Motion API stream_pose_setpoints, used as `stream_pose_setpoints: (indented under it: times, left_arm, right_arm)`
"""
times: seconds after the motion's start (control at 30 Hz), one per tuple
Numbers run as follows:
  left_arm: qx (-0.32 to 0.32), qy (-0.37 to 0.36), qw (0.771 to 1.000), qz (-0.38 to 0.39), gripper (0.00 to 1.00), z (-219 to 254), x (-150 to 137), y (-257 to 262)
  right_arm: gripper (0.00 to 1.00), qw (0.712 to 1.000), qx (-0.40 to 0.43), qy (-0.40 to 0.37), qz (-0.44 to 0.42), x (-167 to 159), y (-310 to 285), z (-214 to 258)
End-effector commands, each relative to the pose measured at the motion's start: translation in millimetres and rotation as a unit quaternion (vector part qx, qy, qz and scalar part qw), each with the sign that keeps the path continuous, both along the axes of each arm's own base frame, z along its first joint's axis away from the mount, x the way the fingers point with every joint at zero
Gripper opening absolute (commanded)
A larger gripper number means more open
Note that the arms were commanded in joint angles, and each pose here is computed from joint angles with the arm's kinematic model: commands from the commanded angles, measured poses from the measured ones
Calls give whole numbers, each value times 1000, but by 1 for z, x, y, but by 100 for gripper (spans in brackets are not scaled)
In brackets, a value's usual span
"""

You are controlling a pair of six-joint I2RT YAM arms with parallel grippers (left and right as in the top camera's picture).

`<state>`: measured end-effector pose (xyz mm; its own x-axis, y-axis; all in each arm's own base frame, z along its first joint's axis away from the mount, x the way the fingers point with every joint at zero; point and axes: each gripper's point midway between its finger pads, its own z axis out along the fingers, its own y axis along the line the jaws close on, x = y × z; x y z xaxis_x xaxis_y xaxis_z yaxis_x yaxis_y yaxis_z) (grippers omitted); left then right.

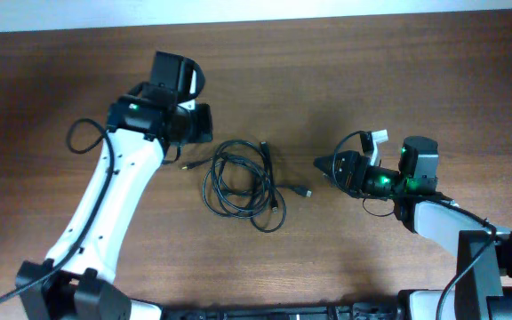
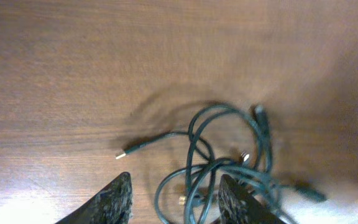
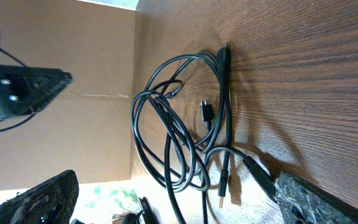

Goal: Untangle cables

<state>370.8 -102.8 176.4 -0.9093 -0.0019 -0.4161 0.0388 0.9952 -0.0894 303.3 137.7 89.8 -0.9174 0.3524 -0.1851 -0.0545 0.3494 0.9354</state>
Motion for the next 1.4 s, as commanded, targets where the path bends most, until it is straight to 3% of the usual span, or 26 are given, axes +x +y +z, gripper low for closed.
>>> stream_pose_setpoints:
  times: [0.0,0.07,0.23,0.4,0.57,0.67,1.1,1.37]
  left_arm:
    - [61,41,991,-114,50,-37,-13,-7]
    - [74,55,986,-142,49,-50,-14,-8]
    - [84,102,980,-150,31,-82,-17,-11]
    - [118,131,970,-169,32,-107,-22,-20]
    - [120,127,967,-185,37,-104,-27,-31]
    - [118,123,968,-185,34,-95,-29,-31]
    - [47,98,972,-207,32,-61,-42,-53]
    - [40,101,972,-210,27,-63,-44,-55]
  right_arm:
    - [99,1000,-5,-2,-1,0,-1,0]
    - [99,1000,-6,12,-3,-2,-2,-4]
    - [99,1000,-16,13,-5,-3,-3,-9]
    - [99,1000,-16,12,-6,-3,-3,-9]
    - [99,999,-25,13,-15,0,-5,-11]
    - [99,999,-25,15,-15,-1,-5,-12]
    - [99,999,-24,36,-14,-5,-5,-17]
    - [99,999,-24,36,-14,-5,-5,-17]
